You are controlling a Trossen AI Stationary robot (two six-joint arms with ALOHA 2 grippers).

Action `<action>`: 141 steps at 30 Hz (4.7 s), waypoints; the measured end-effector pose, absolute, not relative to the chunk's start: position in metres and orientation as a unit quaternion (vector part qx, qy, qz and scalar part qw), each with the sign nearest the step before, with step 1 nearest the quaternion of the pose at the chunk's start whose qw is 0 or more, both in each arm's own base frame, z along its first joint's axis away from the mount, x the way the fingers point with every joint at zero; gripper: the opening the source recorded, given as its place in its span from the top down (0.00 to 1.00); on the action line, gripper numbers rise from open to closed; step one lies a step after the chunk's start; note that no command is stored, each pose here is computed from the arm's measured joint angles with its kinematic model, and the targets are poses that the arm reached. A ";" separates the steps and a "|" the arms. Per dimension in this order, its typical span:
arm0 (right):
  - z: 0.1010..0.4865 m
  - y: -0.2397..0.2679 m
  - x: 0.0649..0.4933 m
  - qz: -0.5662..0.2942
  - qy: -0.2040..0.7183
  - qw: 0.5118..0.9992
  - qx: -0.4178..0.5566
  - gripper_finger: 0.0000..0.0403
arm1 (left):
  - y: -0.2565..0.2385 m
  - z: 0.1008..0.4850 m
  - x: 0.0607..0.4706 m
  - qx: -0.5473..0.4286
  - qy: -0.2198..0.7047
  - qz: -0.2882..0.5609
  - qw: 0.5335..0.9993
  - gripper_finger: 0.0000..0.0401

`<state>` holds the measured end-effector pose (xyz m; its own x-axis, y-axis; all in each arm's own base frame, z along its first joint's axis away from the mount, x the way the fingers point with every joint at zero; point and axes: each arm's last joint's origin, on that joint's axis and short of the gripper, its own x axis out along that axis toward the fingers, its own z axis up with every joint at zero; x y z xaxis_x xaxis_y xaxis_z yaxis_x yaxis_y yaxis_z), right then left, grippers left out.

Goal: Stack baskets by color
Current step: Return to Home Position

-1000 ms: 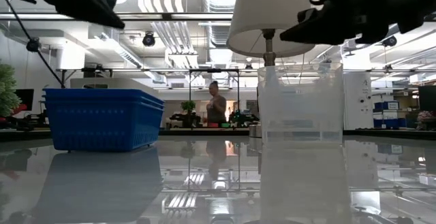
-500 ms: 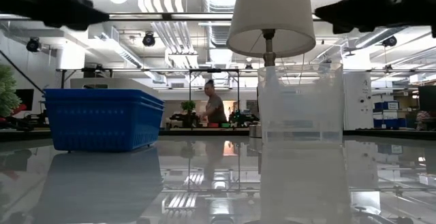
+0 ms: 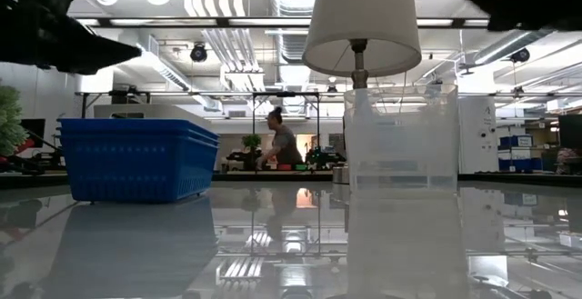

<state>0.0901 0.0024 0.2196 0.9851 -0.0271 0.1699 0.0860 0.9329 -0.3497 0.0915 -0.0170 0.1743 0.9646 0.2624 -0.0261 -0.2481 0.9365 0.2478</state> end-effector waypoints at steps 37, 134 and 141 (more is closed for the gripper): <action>0.202 -0.001 0.087 -0.054 -0.011 0.978 -0.202 0.93 | -0.019 0.158 0.102 0.069 0.054 0.159 0.983 1.00; 0.171 -0.004 0.097 -0.098 0.023 0.993 -0.067 0.93 | -0.020 0.155 0.104 0.077 0.068 0.158 0.982 1.00; 0.171 -0.004 0.097 -0.098 0.023 0.993 -0.067 0.93 | -0.020 0.155 0.104 0.077 0.068 0.158 0.982 1.00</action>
<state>0.0969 -0.0037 0.1711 0.9797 -0.1978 -0.0321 0.1917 0.9718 -0.1376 0.1036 -0.0196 0.1546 0.9410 0.3203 -0.1090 -0.2992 0.9383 0.1734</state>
